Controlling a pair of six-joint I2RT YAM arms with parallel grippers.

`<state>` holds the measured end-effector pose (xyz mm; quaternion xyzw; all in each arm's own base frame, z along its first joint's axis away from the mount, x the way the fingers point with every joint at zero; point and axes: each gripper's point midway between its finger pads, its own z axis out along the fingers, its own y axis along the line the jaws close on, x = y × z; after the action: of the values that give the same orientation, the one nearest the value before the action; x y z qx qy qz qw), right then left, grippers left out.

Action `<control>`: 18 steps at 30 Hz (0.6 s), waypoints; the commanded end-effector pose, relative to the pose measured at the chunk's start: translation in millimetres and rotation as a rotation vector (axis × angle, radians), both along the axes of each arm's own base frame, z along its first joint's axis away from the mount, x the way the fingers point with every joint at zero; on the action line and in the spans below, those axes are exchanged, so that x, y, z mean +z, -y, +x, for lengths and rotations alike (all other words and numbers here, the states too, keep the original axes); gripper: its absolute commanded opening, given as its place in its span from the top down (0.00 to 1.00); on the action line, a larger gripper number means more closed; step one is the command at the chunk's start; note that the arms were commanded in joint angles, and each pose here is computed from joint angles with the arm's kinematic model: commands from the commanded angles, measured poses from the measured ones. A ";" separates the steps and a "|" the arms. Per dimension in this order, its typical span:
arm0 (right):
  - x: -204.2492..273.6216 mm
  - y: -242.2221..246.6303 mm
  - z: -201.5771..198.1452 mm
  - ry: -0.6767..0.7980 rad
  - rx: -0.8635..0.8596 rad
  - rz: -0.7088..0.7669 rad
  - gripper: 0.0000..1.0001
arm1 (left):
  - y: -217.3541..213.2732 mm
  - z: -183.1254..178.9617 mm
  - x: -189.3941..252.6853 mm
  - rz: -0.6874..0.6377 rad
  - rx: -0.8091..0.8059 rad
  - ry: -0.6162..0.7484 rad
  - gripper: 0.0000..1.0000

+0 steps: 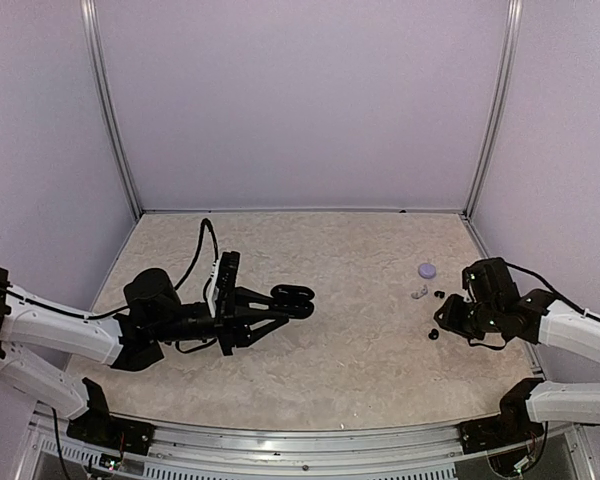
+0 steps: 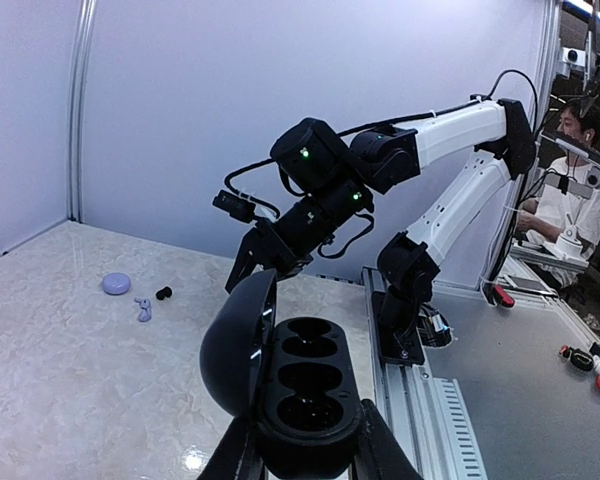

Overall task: Insert the wireless bluetooth earbuds into the charging case
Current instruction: Pick up the right earbud from the center of the board.

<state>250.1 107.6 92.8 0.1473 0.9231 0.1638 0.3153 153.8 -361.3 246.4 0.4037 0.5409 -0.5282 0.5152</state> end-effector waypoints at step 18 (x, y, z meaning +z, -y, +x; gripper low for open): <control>-40.3 14.4 10.2 -0.117 -0.103 -0.097 0.80 | -8.4 0.9 9.1 -0.061 -0.009 0.013 0.96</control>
<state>252.9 99.0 49.0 0.1716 0.9432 0.1040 0.2649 157.8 -356.9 245.1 0.3950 0.5388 -0.5345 0.5177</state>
